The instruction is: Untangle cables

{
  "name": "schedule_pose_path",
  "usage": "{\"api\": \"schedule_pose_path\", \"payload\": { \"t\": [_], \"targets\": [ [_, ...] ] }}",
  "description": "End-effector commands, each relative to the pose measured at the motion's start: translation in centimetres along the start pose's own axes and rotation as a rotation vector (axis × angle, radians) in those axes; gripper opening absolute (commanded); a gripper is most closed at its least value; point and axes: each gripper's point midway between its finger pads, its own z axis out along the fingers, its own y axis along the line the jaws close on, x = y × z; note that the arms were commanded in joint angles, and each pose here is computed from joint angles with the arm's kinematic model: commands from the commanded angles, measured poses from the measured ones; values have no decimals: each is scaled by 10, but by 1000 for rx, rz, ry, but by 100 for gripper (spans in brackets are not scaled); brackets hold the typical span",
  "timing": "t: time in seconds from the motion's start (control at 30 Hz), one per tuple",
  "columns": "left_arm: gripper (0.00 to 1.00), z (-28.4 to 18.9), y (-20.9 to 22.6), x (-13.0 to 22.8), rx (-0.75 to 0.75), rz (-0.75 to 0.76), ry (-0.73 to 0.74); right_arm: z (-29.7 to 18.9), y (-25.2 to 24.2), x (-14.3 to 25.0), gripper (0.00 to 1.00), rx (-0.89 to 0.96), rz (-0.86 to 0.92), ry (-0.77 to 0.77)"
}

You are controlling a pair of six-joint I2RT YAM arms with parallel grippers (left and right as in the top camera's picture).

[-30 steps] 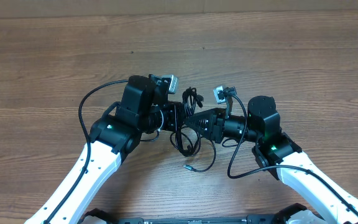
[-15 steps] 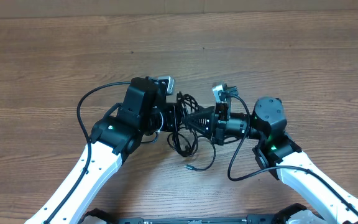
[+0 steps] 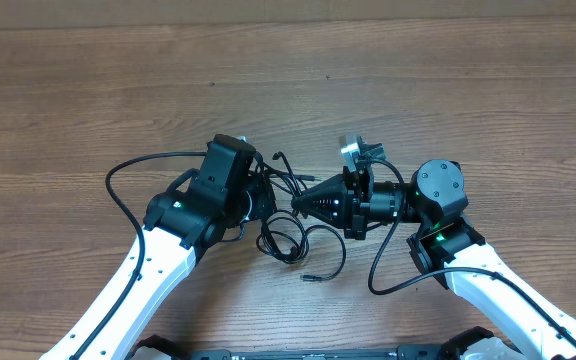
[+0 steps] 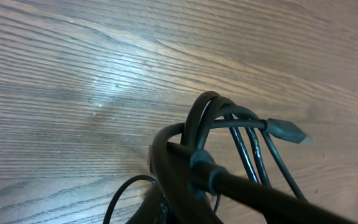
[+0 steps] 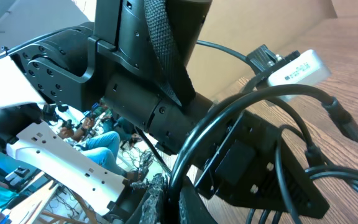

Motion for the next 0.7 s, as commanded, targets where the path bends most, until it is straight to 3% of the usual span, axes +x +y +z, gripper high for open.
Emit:
{"api": "schedule_pose_path", "payload": {
  "t": [0.0, 0.2, 0.4, 0.47, 0.67],
  "targets": [
    [4, -4, 6, -14, -36, -63, -59, 0, -5, -7, 4, 41, 45, -23],
    [4, -4, 2, -10, -12, 7, -34, -15, -72, 13, 4, 368, 329, -71],
    [4, -4, 1, -11, -9, 15, -37, -26, -95, 27, 6, 503, 475, -94],
    [4, -4, 1, -11, -8, 15, -39, -32, -104, 34, 14, 561, 569, -115],
    [4, -4, 1, -11, -8, 15, -39, -54, -129, 58, 13, 747, 771, -164]
  ]
}}
